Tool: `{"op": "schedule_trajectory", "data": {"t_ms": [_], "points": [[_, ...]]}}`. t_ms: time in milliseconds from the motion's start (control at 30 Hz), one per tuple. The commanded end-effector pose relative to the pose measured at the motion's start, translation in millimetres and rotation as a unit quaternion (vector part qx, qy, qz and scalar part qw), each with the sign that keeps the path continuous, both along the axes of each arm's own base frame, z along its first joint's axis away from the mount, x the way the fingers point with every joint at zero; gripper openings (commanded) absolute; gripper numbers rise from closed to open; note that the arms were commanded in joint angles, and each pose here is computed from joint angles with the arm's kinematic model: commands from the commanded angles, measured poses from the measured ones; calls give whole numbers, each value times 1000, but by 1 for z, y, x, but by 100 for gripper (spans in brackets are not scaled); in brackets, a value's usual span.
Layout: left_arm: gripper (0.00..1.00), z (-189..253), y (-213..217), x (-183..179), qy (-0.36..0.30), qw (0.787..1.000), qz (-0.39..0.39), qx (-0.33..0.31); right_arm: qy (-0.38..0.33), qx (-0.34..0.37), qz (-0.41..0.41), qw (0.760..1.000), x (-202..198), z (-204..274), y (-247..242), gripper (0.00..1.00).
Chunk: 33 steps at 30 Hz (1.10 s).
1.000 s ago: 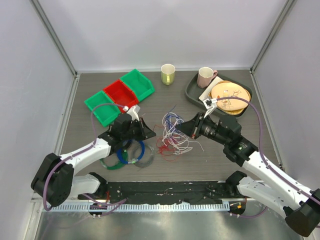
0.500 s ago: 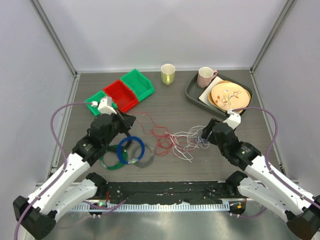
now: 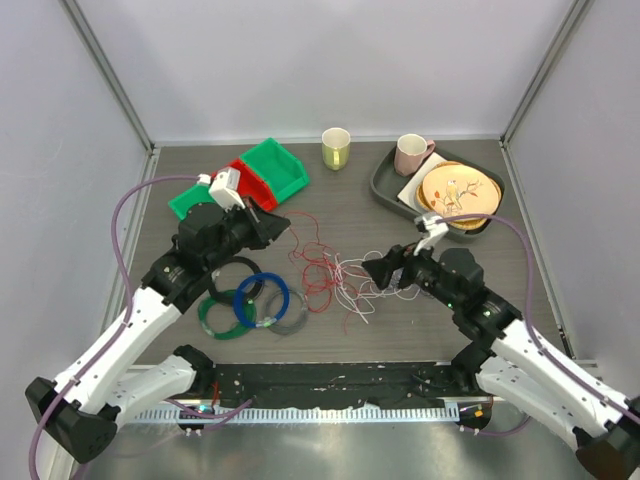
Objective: Untangle the cables
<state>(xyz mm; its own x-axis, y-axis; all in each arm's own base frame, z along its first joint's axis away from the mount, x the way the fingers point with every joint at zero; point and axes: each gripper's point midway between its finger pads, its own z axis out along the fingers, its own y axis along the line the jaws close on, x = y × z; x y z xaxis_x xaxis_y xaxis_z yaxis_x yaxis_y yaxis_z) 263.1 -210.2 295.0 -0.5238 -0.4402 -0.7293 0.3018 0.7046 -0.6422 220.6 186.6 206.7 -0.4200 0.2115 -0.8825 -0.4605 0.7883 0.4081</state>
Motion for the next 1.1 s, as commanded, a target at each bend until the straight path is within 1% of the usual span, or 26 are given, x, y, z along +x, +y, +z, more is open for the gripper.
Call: {"op": "schedule_trajectory", "data": {"t_ms": [0,67,100,133,200,233,300,333,433,533,600,633,667,700,733,767,800,833,867,900,933,967,1033,1067], "points": [[0,44,-19,-12,-47,996,-67,-32,-115,10,142,983,4,35,54,83],[0,48,-19,-13,-51,996,-69,-35,-123,1,158,980,11,34,64,83],[0,51,-18,-14,-54,996,-68,-36,-104,-13,165,981,18,19,71,83],[0,53,-17,-14,-57,995,-66,-37,-94,-18,165,982,23,16,75,83],[0,59,-12,-14,-66,996,-56,-30,-50,-32,161,985,28,-4,78,83],[0,62,-9,-14,-70,996,-50,-27,-23,-43,171,984,29,-24,84,82],[0,69,-3,-12,-78,996,-35,-23,-13,-37,184,982,28,-35,92,82],[0,72,-3,-12,-81,996,-35,-23,5,-45,194,980,26,-53,96,82],[0,80,-4,-11,-86,995,-39,-21,28,-63,201,977,33,-77,104,81],[0,85,-3,-9,-90,995,-35,-14,27,-74,179,981,46,-86,105,72],[0,90,1,-10,-92,995,-29,-9,38,-89,166,981,51,-100,102,51],[0,91,5,-8,-94,995,-17,-5,43,-97,151,983,55,-104,98,37],[0,93,10,-9,-92,996,-7,4,51,-105,129,985,58,-109,92,9],[0,94,15,-9,-92,996,1,10,70,-107,104,986,59,-114,84,1],[0,95,31,-1,-93,994,50,22,75,-126,47,988,69,-121,67,1],[0,96,41,0,-87,993,73,37,83,-135,8,987,74,-123,53,1],[0,96,54,4,-84,990,108,48,108,-149,-30,982,73,-130,35,1],[0,96,67,7,-77,985,142,59,118,-154,-80,978,77,-131,18,1],[0,95,95,12,-65,970,217,84,128,-161,-113,972,77,-133,5,1],[0,95,108,14,-61,962,249,97,142,-173,-141,964,71,-136,-11,1],[0,96,118,15,-60,954,275,106,158,-171,-173,957,67,-141,-24,1],[0,95,135,17,-55,938,317,127,159,-181,-214,947,68,-142,-42,1],[0,95,145,18,-49,928,340,146,179,-182,-261,931,62,-145,-73,1],[0,97,154,18,-47,919,359,156,192,-172,-279,925,60,-148,-82,1]]}}
